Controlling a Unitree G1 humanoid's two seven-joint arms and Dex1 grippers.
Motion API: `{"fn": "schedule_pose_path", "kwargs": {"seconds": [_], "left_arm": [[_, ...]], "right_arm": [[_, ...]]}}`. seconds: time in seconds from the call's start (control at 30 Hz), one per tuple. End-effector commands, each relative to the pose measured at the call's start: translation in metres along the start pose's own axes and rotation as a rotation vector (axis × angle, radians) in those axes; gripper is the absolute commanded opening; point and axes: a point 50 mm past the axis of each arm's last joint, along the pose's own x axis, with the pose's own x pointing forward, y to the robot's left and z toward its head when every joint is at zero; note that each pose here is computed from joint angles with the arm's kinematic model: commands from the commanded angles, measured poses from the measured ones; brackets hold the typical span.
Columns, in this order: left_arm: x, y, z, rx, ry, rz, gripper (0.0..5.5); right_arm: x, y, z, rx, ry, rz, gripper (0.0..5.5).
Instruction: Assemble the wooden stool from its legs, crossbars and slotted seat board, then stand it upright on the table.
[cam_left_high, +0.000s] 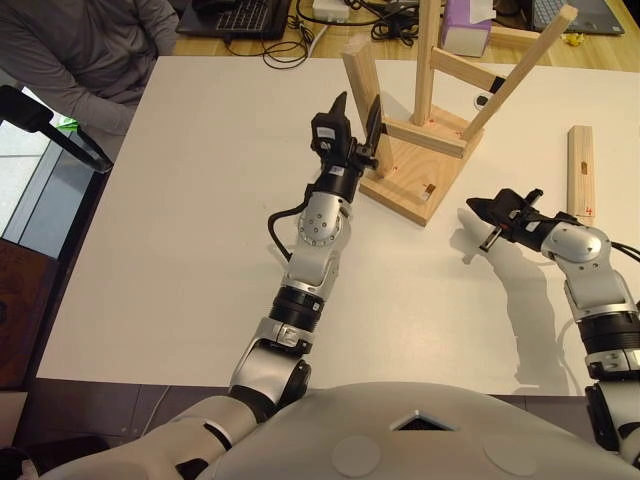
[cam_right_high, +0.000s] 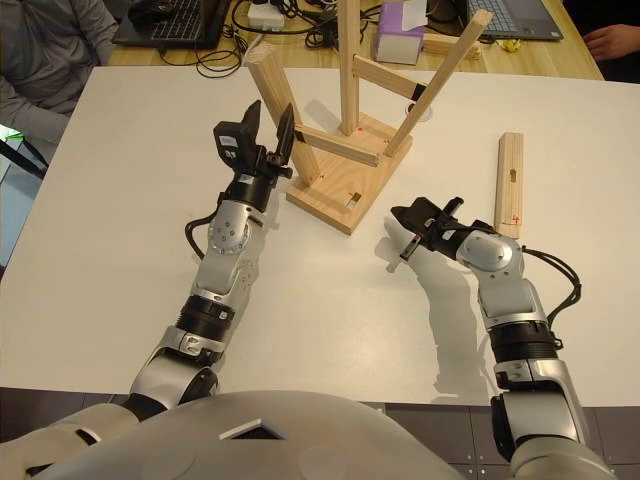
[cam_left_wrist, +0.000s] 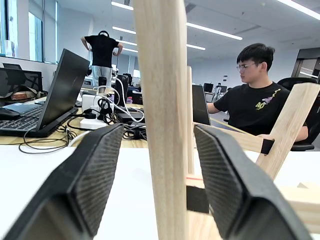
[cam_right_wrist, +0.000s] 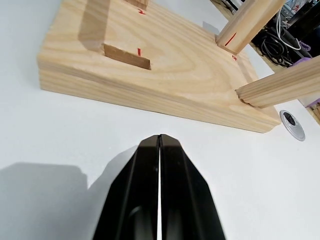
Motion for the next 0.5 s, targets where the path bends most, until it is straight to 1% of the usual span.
{"fn": "schedule_pose_path", "kwargs": {"seconds": [0.03,0.1,0.17,0.27,0.33,0.4,0.5], "left_arm": [[-0.006,-0.025,0.010,-0.088,-0.099,-0.039,3.33],[-0.009,-0.029,0.024,-0.037,-0.197,-0.099,3.63],[-0.013,-0.031,0.040,0.034,-0.288,-0.136,3.63],[-0.015,-0.017,0.077,0.121,-0.417,-0.094,3.63],[-0.018,0.002,0.094,0.171,-0.458,-0.030,3.63],[-0.023,0.021,0.104,0.219,-0.467,0.037,3.63],[-0.044,0.067,0.094,0.293,-0.378,0.232,3.63]], "right_arm": [[0.002,0.003,0.000,-0.001,-0.001,0.002,0.00],[0.002,0.003,0.000,0.000,-0.004,-0.004,0.00],[0.001,0.000,0.002,-0.002,-0.014,-0.027,0.00],[-0.001,-0.008,0.004,-0.002,-0.033,-0.090,0.00],[-0.005,-0.015,0.004,-0.003,-0.039,-0.140,0.00],[-0.013,-0.021,0.003,0.001,-0.037,-0.206,0.00],[-0.029,-0.037,0.002,0.067,-0.038,-0.381,0.00]]}}
